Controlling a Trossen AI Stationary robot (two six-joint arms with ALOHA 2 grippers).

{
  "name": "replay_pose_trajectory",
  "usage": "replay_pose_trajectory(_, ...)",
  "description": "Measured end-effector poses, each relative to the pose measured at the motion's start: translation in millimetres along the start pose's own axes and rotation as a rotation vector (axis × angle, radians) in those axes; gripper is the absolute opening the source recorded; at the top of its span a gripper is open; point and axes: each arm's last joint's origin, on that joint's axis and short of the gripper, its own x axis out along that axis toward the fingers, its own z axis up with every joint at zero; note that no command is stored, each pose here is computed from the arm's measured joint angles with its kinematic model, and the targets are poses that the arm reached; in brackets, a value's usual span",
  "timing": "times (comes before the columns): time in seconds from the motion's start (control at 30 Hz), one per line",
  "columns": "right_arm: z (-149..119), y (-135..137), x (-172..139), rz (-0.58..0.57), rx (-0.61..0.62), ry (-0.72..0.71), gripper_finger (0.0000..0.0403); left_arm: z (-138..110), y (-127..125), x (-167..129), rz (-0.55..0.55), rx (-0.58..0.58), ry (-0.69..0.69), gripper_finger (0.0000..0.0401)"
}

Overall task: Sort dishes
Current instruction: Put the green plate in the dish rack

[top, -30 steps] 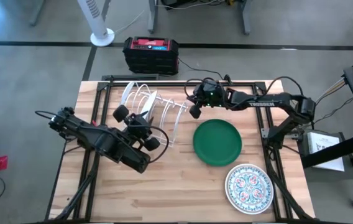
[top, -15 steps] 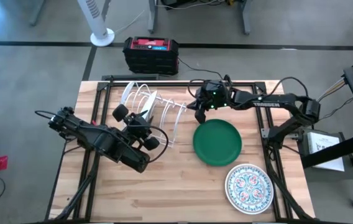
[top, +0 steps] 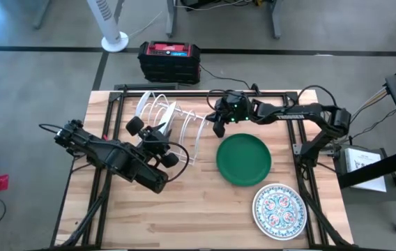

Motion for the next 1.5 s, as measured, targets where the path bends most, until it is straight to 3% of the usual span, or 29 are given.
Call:
replay_pose_trajectory(0.53, 8.6, -21.2, 4.2, -0.109, -0.016, -0.056, 0.0, 1.0, 1.1, 1.8, 0.023, 0.026, -0.017, 0.0119)
replay_pose_trajectory(1.07, 14.0, -37.5, 40.4, -0.115, -0.048, -0.002, 0.0, 0.9, 1.0, 2.2, 0.019, 0.018, -0.011, 0.0119)
replay_pose_trajectory(1.33, 22.6, -32.7, 24.7, -0.116, -0.052, 0.065, 0.0, 0.9, 1.0, 2.2, 0.019, 0.014, -0.01, 0.0119)
replay_pose_trajectory(1.5, 20.8, -26.7, 3.4, -0.115, -0.043, 0.177, 0.0, 0.9, 1.0, 2.2, 0.018, 0.004, -0.01, 0.0119)
